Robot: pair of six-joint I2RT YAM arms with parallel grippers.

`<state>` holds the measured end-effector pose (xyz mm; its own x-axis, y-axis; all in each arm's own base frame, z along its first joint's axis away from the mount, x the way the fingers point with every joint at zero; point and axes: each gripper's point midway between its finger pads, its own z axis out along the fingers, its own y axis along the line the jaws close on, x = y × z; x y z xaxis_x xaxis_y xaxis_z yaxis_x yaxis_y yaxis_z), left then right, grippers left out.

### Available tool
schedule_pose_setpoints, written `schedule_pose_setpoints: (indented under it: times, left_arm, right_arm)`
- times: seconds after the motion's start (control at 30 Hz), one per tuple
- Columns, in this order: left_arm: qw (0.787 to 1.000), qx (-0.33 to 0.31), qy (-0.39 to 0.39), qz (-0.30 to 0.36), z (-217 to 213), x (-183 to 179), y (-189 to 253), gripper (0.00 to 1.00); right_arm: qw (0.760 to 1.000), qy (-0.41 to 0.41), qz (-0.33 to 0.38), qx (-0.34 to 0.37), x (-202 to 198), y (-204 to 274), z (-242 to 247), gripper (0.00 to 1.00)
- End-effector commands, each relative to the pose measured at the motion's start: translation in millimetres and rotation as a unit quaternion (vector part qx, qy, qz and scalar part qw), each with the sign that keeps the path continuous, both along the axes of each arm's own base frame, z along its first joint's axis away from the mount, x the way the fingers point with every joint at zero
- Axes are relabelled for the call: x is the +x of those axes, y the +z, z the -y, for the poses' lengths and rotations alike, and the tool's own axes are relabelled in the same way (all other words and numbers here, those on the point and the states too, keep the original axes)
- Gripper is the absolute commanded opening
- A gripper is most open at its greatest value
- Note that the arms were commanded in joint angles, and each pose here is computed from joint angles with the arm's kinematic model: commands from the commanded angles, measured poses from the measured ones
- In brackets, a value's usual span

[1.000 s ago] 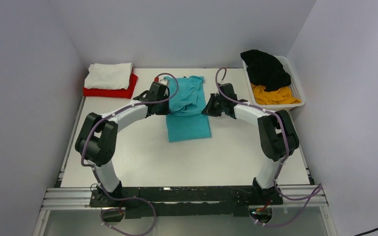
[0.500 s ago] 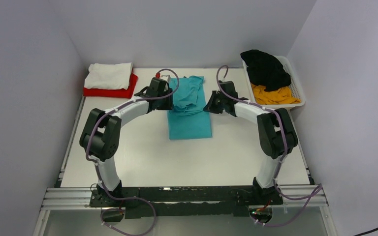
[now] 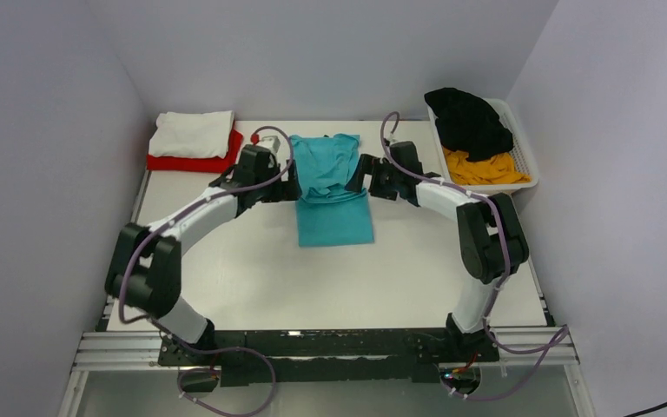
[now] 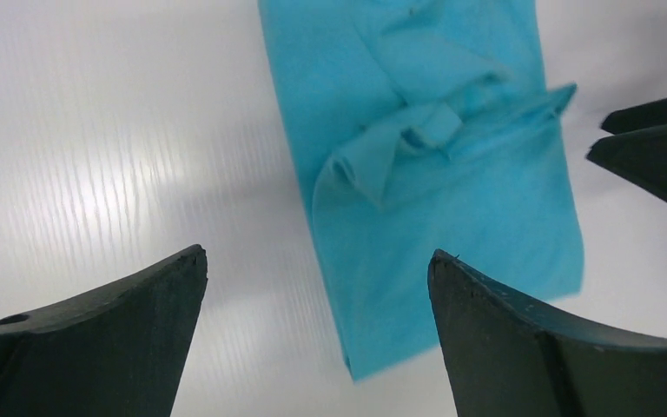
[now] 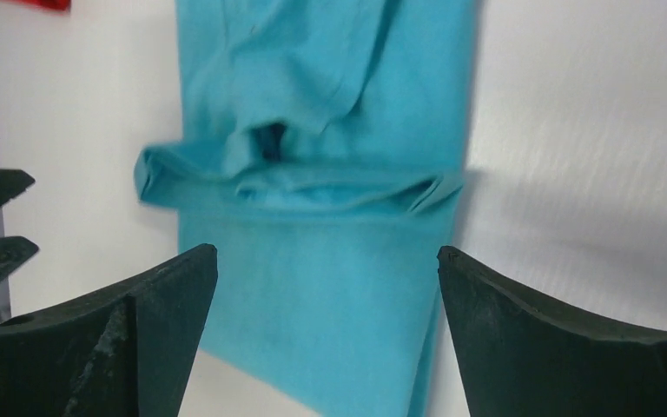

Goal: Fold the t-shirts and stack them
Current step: Fold the folded rectangular tshirt in 1/3 of the way

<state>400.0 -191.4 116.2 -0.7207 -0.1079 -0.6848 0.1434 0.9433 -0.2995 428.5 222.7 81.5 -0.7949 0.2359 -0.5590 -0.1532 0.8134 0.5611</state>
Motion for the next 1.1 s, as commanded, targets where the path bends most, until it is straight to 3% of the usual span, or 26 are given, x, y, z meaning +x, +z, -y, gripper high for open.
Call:
schedule_pose_setpoints:
  times: [0.0, 0.13, 0.4, 0.63, 0.83, 1.07]
  left_arm:
    - [0.998, -0.066, 0.014, 0.019, -1, -37, 17, 0.99]
    - [0.996, -0.077, 0.045, -0.013, -22, -84, -9, 0.99]
    - [0.992, -0.086, 0.090, -0.030, -55, -151, -43, 0.99]
    - [0.991, -0.110, 0.081, 0.007, -55, -155, -35, 0.99]
    - [0.991, -0.119, 0.065, 0.001, -48, -155, -33, 1.00]
    - [0.989, -0.144, 0.036, -0.002, -32, -151, -29, 1.00]
  right_arm:
    - [0.994, 0.095, 0.061, 0.010, -37, 24, -38, 1.00]
    - [0.988, 0.144, 0.059, 0.014, -62, 13, -78, 1.00]
    - [0.987, 0.151, 0.040, 0.024, -46, -10, -106, 1.00]
    - [0.990, 0.117, 0.077, -0.019, 1, -9, -109, 1.00]
    - [0.991, 0.075, 0.104, -0.042, 52, 7, -105, 1.00]
    - [0.990, 0.065, 0.119, -0.043, 57, 35, -94, 1.00]
